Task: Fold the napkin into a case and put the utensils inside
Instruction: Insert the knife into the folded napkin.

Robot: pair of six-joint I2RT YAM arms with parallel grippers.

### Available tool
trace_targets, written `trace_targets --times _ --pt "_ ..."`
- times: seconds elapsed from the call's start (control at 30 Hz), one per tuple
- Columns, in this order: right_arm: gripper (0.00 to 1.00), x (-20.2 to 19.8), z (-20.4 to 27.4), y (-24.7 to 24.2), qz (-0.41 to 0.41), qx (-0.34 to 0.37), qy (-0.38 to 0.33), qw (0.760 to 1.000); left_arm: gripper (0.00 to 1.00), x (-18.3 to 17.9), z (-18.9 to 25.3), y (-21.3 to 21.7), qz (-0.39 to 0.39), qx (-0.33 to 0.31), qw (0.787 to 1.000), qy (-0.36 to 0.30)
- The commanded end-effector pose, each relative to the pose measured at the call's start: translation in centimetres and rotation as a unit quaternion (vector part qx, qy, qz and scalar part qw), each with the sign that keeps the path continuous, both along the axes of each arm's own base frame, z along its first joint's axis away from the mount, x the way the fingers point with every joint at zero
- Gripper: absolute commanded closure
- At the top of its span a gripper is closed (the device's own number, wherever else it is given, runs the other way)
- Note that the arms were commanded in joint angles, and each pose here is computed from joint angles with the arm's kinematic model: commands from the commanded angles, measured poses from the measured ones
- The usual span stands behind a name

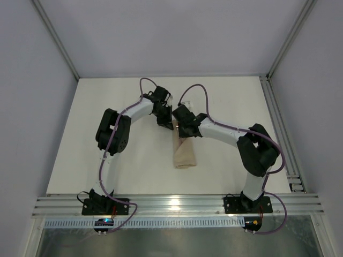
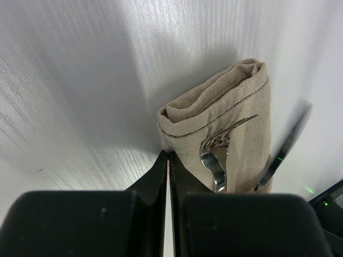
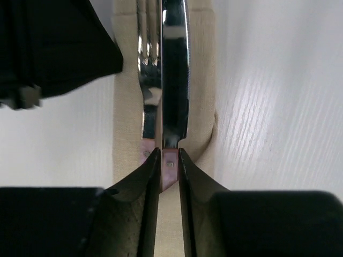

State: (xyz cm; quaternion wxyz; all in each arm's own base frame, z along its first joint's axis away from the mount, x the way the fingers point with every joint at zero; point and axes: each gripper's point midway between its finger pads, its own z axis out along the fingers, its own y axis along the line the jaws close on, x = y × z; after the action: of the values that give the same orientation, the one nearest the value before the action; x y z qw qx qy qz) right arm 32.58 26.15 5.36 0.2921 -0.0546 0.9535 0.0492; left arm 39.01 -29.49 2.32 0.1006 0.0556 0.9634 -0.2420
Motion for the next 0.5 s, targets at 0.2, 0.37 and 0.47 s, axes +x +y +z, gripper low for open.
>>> trace_targets --times 0.2,0.37,0.47 --pt "0.69 1.9 4.0 3.2 0.036 0.050 -0.043 0.997 1.00 0.6 2.7 -0.3 -0.003 -0.022 0.999 -0.029" --pt "0.69 2.0 2.6 2.1 0.012 0.024 -0.039 0.999 1.00 0.5 2.7 -0.4 -0.004 -0.024 0.999 -0.026" --pt "0.73 2.5 3.1 2.6 0.024 0.028 -0.051 0.998 1.00 0.6 2.6 -0.4 -0.004 -0.022 0.999 -0.027"
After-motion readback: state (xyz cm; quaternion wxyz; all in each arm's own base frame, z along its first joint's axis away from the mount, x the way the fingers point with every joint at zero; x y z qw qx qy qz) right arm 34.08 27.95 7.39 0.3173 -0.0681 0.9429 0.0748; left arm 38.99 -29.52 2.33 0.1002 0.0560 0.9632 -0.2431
